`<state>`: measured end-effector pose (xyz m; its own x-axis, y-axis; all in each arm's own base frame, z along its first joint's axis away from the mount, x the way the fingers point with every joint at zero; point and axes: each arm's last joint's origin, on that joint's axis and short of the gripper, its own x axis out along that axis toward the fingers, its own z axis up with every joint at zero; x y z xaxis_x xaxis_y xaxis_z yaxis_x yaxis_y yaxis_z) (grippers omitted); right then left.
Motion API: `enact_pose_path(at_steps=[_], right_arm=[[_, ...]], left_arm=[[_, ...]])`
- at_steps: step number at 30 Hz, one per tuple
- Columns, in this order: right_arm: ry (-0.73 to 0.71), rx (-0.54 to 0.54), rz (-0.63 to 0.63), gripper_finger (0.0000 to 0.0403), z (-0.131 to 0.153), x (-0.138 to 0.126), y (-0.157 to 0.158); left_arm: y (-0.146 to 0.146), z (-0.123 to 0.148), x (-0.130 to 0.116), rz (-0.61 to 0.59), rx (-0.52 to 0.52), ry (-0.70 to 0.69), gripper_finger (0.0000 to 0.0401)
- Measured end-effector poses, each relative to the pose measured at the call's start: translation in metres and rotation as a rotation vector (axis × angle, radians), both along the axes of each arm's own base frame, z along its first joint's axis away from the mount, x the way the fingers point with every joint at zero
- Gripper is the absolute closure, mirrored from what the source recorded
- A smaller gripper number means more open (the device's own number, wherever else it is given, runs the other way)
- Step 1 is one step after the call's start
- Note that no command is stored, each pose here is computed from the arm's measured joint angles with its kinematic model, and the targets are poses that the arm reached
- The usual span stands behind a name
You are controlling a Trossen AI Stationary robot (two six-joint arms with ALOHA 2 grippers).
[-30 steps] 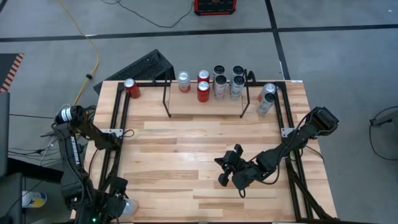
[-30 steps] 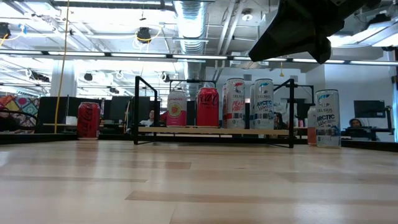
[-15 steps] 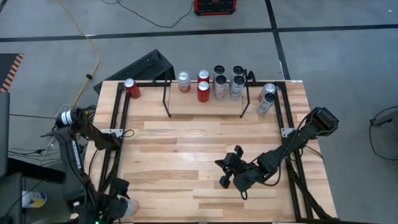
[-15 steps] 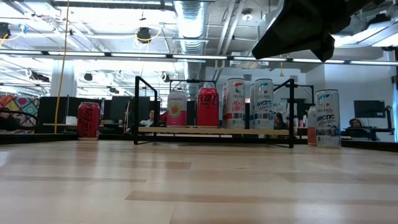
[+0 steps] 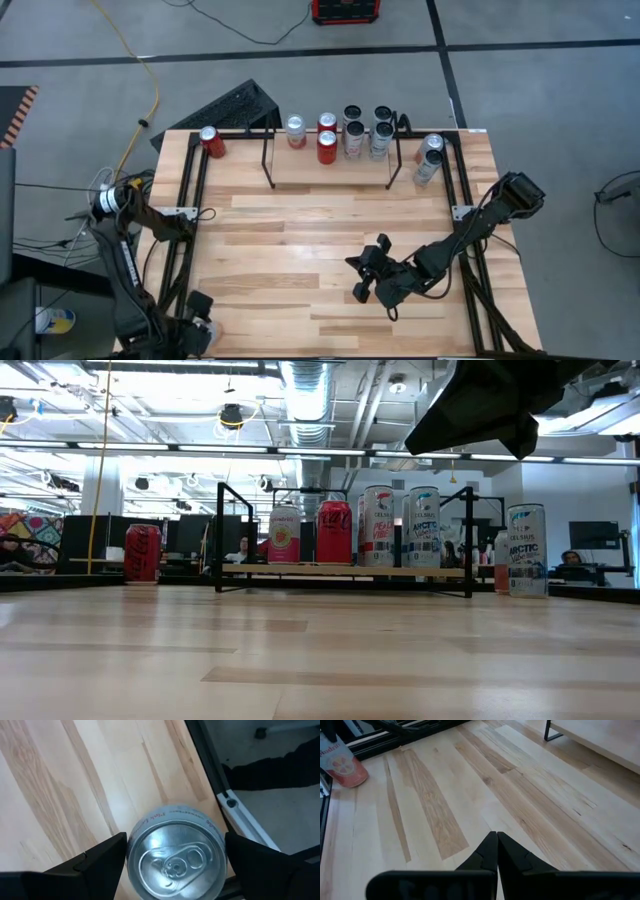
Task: Place canned beverage on shelf
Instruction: Put the bottom orange white soda can on the shelf aligned with the pink white soda can
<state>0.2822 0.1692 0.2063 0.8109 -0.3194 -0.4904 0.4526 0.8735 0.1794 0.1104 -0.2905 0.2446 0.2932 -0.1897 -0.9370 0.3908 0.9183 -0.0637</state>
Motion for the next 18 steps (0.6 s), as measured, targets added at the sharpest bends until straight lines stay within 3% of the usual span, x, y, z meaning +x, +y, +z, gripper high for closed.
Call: enact_pose_path(at_steps=[18], right_arm=[[-0.006, 0.005, 0.0, 0.0376, 0.0004, 0.0003, 0.0003]], left_arm=[[0.0006, -0.0049, 0.0073, 0.018, 0.009, 0.031, 0.0083]])
